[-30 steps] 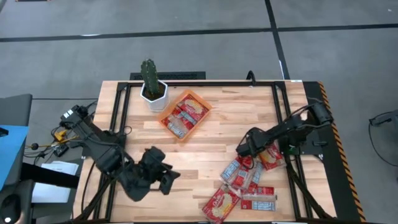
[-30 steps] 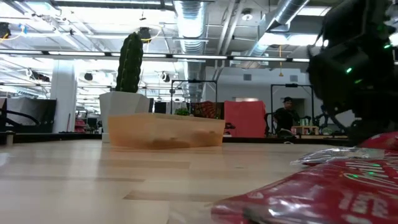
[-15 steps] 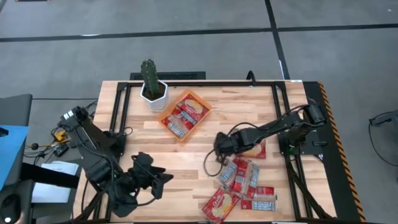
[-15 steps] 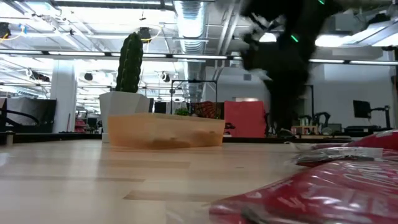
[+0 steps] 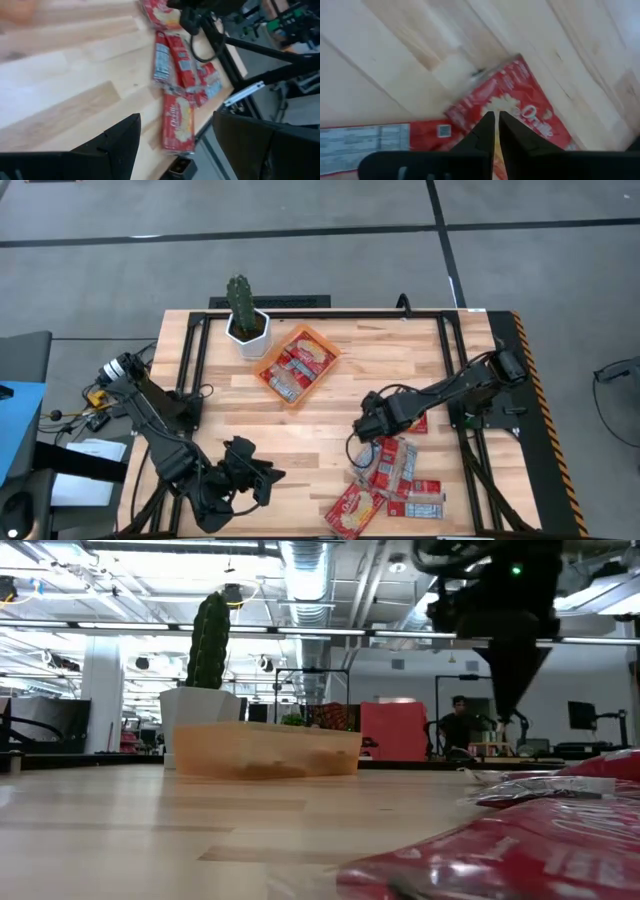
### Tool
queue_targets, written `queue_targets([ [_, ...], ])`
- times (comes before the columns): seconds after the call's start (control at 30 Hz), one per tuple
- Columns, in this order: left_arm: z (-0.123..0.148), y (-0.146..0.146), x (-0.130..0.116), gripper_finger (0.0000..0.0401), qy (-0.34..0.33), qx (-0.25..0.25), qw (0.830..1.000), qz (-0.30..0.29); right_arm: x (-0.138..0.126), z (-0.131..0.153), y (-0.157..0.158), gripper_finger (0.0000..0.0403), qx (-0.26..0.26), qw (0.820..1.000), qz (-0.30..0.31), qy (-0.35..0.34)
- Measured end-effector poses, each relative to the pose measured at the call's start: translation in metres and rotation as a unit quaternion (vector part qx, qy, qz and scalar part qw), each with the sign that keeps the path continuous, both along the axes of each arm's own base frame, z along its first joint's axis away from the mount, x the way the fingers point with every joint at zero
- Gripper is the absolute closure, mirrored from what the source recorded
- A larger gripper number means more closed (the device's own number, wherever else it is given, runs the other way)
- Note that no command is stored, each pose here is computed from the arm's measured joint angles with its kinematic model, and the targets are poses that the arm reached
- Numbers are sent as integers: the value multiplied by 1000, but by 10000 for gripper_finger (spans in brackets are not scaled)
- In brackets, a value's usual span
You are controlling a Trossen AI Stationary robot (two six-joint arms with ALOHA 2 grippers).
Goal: Sort popcorn bags into baskets
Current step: Put the popcorn bag into the orange bin
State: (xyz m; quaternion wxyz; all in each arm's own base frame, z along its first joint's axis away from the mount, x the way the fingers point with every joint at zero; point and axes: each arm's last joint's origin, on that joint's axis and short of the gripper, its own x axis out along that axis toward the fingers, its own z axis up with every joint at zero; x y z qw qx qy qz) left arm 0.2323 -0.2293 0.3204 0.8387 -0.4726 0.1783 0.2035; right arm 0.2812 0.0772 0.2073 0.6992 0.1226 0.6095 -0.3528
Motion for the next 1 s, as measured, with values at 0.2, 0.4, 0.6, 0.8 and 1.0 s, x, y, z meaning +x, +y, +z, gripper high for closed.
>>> queue_targets([
  [0.2, -19, 9, 27, 165, -35, -52, 998, -25, -19, -36, -7, 362, -11, 998, -11, 64],
  [0.4, -32, 25, 47, 165, -51, -72, 994, -57, -23, -73, -13, 373, 11, 999, 11, 38],
  [0.6, -34, 29, 49, 165, -48, -86, 994, -46, 1, -75, -9, 379, 49, 993, 95, -39],
  [0.8, -38, 35, 50, 165, -30, -72, 996, -31, 35, -61, 4, 370, 111, 955, 235, -141],
  [1.0, -43, 45, 50, 165, -4, -39, 999, -2, 60, -41, 23, 376, 199, 860, 382, -274],
])
